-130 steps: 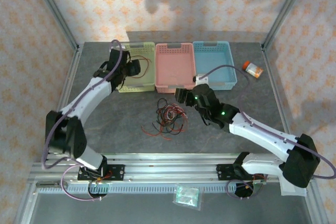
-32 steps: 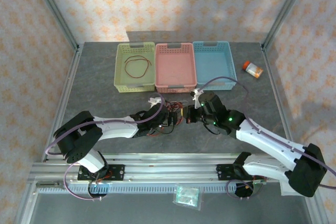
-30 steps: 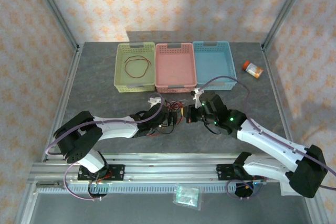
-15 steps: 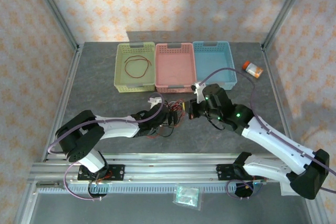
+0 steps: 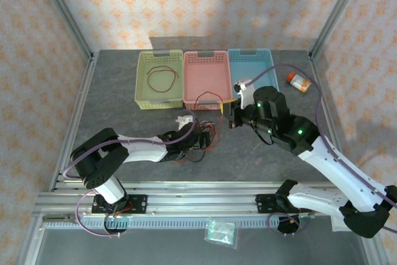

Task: Untangle the cables

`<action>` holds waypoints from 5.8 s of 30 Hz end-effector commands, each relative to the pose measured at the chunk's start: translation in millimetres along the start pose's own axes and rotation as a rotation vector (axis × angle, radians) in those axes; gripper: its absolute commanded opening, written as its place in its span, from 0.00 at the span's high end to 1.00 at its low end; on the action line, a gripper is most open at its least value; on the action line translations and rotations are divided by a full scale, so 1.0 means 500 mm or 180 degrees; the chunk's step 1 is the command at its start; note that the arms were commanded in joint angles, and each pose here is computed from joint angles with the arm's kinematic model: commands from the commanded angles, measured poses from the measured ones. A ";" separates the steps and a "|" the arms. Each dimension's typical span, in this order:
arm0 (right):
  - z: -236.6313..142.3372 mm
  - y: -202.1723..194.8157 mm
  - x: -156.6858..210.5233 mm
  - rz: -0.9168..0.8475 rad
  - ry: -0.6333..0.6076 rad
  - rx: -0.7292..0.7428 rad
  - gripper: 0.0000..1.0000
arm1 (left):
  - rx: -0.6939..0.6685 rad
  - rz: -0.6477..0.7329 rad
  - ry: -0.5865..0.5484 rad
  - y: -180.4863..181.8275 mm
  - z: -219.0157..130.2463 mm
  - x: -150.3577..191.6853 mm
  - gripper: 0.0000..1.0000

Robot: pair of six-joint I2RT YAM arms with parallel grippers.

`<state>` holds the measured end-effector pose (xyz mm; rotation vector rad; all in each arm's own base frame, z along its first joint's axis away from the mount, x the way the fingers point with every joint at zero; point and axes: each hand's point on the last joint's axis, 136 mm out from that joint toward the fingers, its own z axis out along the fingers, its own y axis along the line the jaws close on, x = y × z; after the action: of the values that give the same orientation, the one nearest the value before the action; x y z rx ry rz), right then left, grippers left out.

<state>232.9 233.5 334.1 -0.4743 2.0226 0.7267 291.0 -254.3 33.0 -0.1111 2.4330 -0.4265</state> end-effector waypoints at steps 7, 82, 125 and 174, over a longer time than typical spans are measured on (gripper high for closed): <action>-0.061 0.001 -0.096 -0.0133 -0.0422 0.0159 1.00 | -0.0174 0.0025 -0.0012 0.040 -0.013 0.018 0.01; 0.010 -0.031 -0.180 0.1832 -0.0414 0.0290 1.00 | 0.2266 0.1657 -0.0956 -0.311 -0.461 -0.379 0.15; -0.019 -0.116 -0.123 0.1080 -0.0719 0.0796 0.44 | 0.0252 0.1490 -0.1227 -0.144 -0.339 -0.508 1.00; 0.063 -0.099 -0.032 0.1221 -0.0742 0.0225 0.49 | -0.1622 -0.0301 -0.0249 0.287 0.148 -0.636 0.75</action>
<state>281.3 207.9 286.1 0.0287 2.0676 0.7816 588.1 -81.8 108.3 -0.4189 2.4211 0.2134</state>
